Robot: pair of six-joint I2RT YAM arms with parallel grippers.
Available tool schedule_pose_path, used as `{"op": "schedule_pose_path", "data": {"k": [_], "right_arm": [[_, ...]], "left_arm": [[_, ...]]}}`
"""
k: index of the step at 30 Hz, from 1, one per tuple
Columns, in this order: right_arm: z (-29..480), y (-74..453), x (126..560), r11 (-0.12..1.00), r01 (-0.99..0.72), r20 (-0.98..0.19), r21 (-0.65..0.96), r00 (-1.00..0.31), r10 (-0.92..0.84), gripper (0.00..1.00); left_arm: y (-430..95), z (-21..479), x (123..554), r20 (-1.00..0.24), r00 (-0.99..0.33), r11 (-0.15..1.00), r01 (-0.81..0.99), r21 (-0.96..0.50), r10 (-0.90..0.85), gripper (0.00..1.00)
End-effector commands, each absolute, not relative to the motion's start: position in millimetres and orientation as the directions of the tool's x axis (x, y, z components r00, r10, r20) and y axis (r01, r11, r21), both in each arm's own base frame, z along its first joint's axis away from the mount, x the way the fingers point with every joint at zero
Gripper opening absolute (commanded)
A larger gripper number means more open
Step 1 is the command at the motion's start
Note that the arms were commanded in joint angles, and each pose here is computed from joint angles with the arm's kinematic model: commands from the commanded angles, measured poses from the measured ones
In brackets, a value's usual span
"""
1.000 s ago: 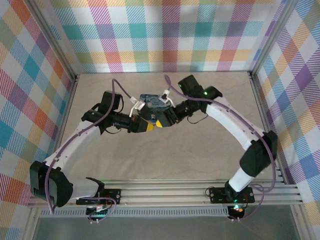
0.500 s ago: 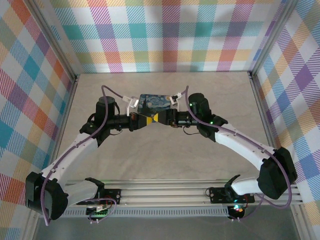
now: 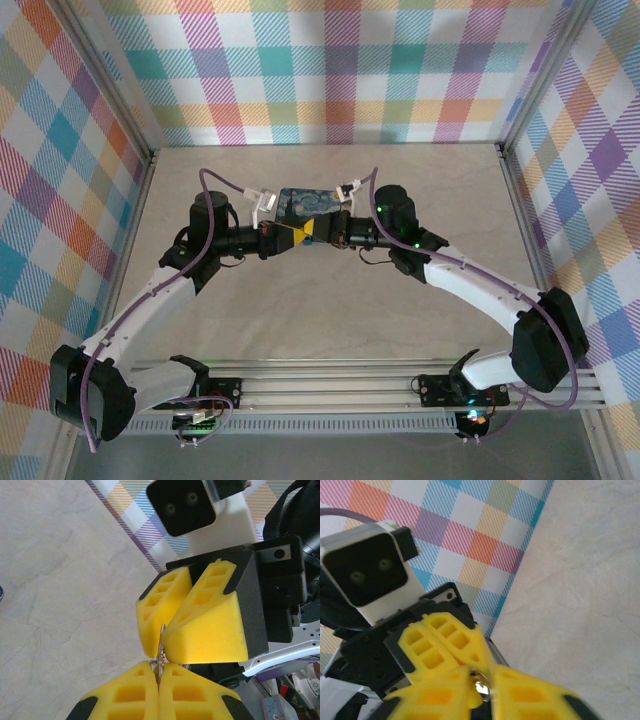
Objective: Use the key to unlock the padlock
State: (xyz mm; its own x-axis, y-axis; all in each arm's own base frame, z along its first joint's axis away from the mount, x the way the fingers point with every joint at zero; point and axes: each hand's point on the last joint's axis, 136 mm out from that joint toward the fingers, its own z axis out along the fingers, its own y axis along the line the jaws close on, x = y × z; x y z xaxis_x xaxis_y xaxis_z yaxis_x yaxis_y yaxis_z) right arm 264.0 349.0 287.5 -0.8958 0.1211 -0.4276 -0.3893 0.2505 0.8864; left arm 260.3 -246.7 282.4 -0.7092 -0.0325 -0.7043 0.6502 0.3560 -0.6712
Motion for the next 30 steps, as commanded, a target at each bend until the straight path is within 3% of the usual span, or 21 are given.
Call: {"op": "schedule_pose_path", "data": {"k": [1, 2, 9, 13, 15, 18, 24, 30], "right_arm": [[290, 354, 265, 0.220, -0.410, -0.444, 0.885, -0.887, 0.131, 0.04], [291, 354, 265, 0.218, -0.414, -0.447, 0.884, -0.885, 0.132, 0.00], [296, 348, 261, 0.226, -0.477, -0.511, 0.850, -0.849, 0.130, 0.00], [300, 344, 257, 0.256, -0.535, -0.568, 0.805, -0.819, 0.076, 0.00], [301, 338, 256, 0.289, -0.561, -0.593, 0.776, -0.804, 0.032, 0.00], [304, 329, 258, 0.296, -0.574, -0.599, 0.764, -0.801, -0.008, 0.00], [315, 324, 255, 0.267, -0.611, -0.623, 0.746, -0.781, -0.049, 0.00], [319, 327, 247, 0.218, -0.628, -0.626, 0.747, -0.775, -0.085, 0.00]], "left_arm": [[-250, 294, 252, -0.726, -0.687, 0.319, 0.683, -0.657, -0.024, 0.00], [-250, 294, 253, -0.724, -0.689, 0.321, 0.680, -0.659, -0.025, 0.00], [-250, 297, 255, -0.712, -0.701, 0.328, 0.662, -0.674, -0.048, 0.03], [-246, 299, 258, -0.684, -0.725, 0.353, 0.623, -0.699, -0.075, 0.45], [-241, 300, 262, -0.647, -0.756, 0.354, 0.580, -0.733, -0.101, 0.53], [-240, 304, 263, -0.613, -0.783, 0.313, 0.559, -0.768, -0.106, 0.51], [-244, 302, 256, -0.592, -0.803, 0.259, 0.558, -0.789, -0.073, 0.36], [-246, 306, 256, -0.585, -0.805, 0.225, 0.555, -0.801, -0.095, 0.32]]}}
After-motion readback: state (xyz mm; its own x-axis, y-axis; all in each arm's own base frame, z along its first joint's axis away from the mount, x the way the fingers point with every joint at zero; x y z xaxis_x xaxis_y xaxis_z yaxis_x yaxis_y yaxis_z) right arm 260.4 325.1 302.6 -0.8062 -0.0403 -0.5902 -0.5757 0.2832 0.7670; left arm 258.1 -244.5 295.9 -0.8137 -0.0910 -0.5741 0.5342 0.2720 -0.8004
